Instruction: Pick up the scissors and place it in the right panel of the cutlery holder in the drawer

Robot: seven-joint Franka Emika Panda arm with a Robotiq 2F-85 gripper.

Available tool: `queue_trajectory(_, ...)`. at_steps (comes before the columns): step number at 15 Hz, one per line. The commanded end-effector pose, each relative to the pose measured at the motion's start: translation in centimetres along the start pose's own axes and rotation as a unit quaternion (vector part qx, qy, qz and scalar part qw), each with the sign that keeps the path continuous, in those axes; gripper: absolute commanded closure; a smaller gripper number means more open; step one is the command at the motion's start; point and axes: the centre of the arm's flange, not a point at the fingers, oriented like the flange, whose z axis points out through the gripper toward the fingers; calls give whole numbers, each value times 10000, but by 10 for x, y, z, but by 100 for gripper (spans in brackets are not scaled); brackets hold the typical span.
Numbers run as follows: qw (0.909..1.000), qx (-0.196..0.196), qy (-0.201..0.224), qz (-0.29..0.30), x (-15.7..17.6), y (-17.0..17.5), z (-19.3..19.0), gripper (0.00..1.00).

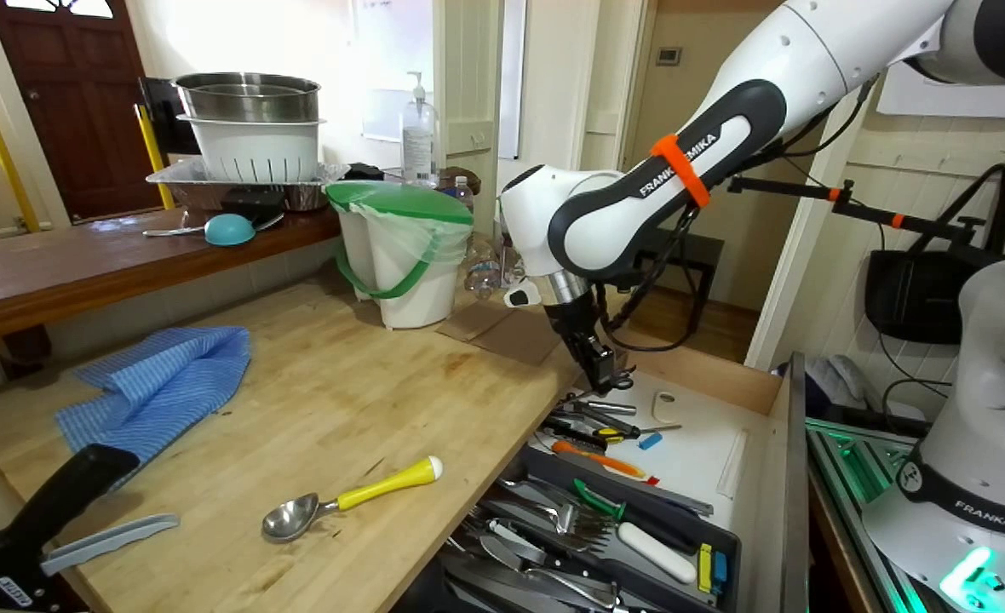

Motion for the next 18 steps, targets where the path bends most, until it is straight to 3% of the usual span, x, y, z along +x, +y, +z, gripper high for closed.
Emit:
queue_trajectory(1, 9997, -42, -164, 193, 9, -16, 1, 94)
queue_trajectory(6, 9954, 91, -472, 833, 30, -73, 24, 94)
queue_trajectory(8, 9918, 168, -384, 1205, 30, -98, 39, 94)
queue_trajectory(10, 9868, 200, -127, 1604, 22, -118, 55, 94)
queue_trajectory(15, 9719, -678, 694, 2147, 4, -146, 83, 94)
queue_trajectory(18, 9525, -829, 1251, 2649, 0, -157, 90, 94)
